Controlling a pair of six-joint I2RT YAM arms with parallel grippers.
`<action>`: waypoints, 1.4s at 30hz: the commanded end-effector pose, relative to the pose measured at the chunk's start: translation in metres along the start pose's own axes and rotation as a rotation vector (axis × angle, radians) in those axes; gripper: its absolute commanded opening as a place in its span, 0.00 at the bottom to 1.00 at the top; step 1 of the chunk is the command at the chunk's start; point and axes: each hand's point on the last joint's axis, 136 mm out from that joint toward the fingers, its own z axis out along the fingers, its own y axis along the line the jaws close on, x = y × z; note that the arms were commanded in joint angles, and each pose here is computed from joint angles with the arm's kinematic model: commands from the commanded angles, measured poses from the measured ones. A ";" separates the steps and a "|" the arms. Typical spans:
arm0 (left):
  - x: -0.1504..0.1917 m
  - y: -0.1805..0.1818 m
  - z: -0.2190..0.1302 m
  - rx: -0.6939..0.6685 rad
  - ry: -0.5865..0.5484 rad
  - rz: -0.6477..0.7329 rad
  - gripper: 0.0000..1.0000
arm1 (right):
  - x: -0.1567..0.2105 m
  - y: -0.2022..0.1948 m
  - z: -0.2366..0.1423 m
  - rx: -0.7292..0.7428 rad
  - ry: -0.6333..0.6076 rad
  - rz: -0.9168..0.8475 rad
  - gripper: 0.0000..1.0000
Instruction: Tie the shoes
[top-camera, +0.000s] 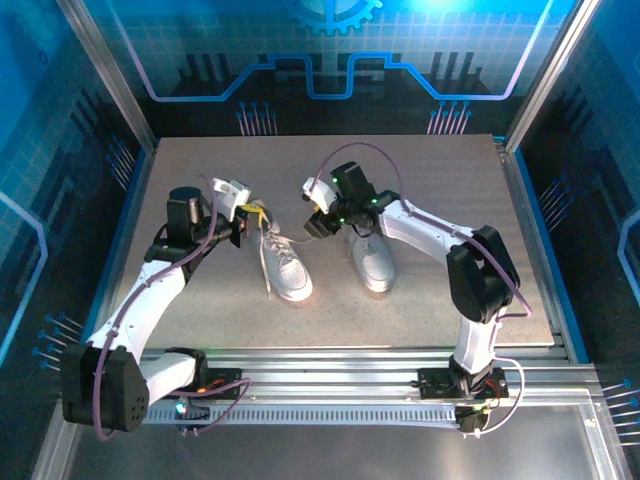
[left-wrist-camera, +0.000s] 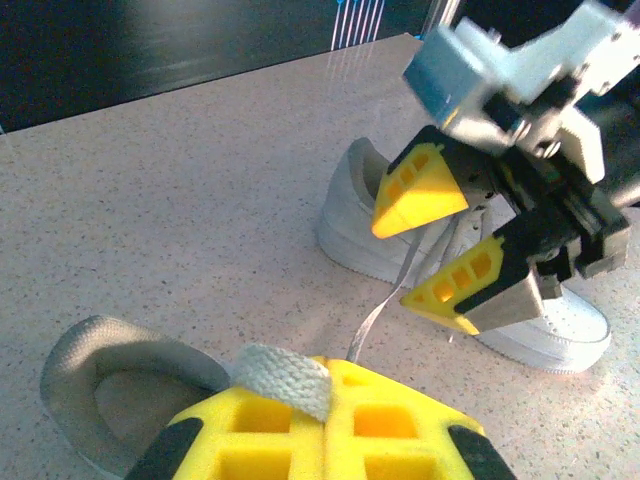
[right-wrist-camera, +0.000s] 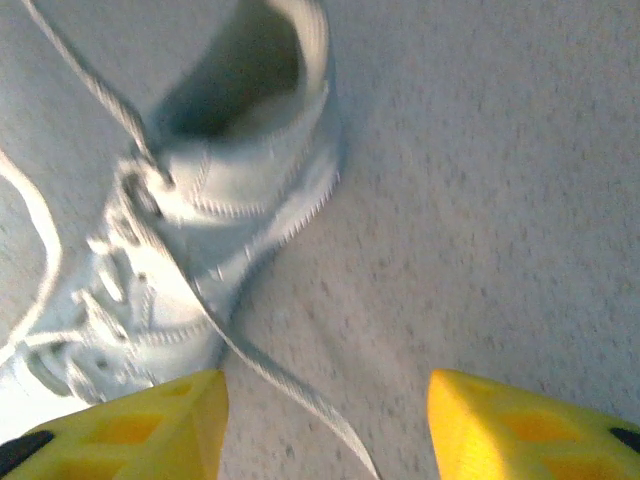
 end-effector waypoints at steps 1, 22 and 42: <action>-0.009 -0.008 -0.002 0.059 -0.008 0.030 0.00 | 0.048 -0.016 -0.004 0.116 0.243 -0.088 0.57; -0.004 -0.019 -0.007 0.104 0.009 0.037 0.00 | 0.046 -0.064 0.034 0.322 0.359 -0.430 0.14; -0.001 -0.034 -0.019 0.153 -0.019 0.019 0.00 | -0.098 -0.032 -0.012 0.071 -0.124 -0.223 0.00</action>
